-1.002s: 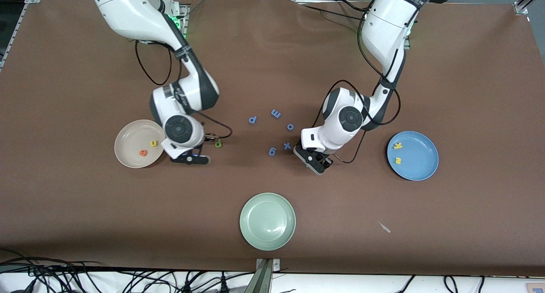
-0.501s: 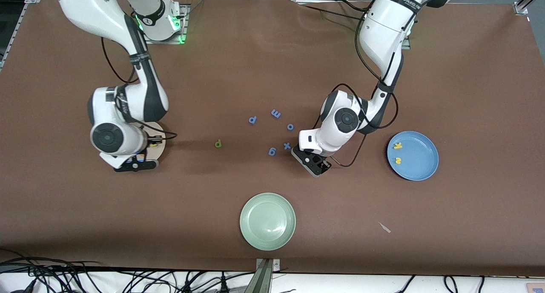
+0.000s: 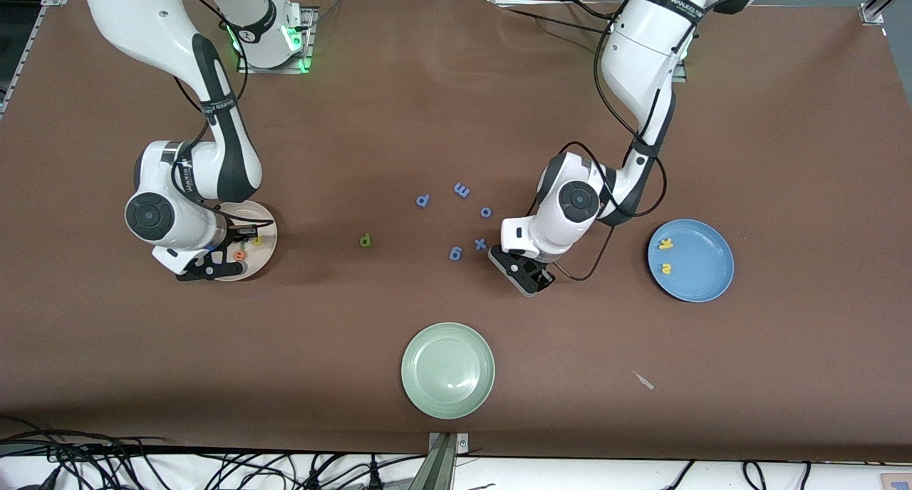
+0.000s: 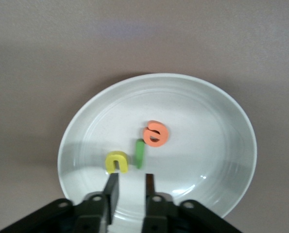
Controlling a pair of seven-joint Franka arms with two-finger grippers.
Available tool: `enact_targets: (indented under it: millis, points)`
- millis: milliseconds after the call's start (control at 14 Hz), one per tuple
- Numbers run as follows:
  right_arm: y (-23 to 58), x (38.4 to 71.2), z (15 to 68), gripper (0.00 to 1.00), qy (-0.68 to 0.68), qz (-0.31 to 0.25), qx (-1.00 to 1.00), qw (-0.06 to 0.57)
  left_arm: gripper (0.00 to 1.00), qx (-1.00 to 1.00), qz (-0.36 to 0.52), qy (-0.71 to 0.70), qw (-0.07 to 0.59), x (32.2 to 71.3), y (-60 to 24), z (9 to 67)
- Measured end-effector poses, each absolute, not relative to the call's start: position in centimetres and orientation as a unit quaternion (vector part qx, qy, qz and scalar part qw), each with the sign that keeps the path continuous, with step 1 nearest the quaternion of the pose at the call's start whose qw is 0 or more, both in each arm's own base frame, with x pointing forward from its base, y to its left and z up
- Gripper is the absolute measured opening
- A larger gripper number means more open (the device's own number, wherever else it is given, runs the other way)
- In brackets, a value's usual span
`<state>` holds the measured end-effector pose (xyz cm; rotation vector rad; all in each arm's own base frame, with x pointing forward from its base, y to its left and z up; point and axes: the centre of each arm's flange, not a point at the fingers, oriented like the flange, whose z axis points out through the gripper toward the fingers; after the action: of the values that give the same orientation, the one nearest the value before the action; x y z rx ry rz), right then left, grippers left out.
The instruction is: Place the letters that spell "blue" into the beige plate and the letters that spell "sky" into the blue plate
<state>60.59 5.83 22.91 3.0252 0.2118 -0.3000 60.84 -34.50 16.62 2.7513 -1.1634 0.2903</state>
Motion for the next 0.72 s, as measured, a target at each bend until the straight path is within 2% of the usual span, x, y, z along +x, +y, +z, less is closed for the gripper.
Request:
enact_targets:
  millis: [72, 143, 215, 358, 429, 716]
  points:
    - [6.1, 60.7, 23.3, 0.44, 0.069, -0.094, 0.992, 0.043, 0.47, 0.912, 0.098, -0.392, 0.07, 60.9, -34.5, 16.7]
    - [6.6, 60.8, 23.9, 0.56, 0.069, -0.09, 0.993, 0.04, 0.41, 0.908, 0.099, -0.4, 0.069, 60.9, -34.6, 16.8]
    - [7.2, 60.9, 24.5, 0.65, 0.066, -0.087, 0.993, 0.035, 0.41, 0.905, 0.1, -0.409, 0.068, 60.9, -34.6, 16.8]
    - [9.8, 61.2, 25.4, 0.86, 0.049, -0.08, 0.995, 0.026, 0.28, 0.897, 0.103, -0.426, 0.068, 60.9, -34.7, 17.1]
    - [11.8, 61.2, 25.7, 0.98, 0.037, -0.077, 0.996, 0.022, 0.27, 0.895, 0.103, -0.429, 0.067, 60.9, -34.6, 17.0]
    - [20.2, 60.1, 26.0, 1.0, -0.019, -0.073, 0.997, 0.005, 0.26, 0.901, 0.098, -0.417, 0.067, 62.3, -32.3, 18.5]
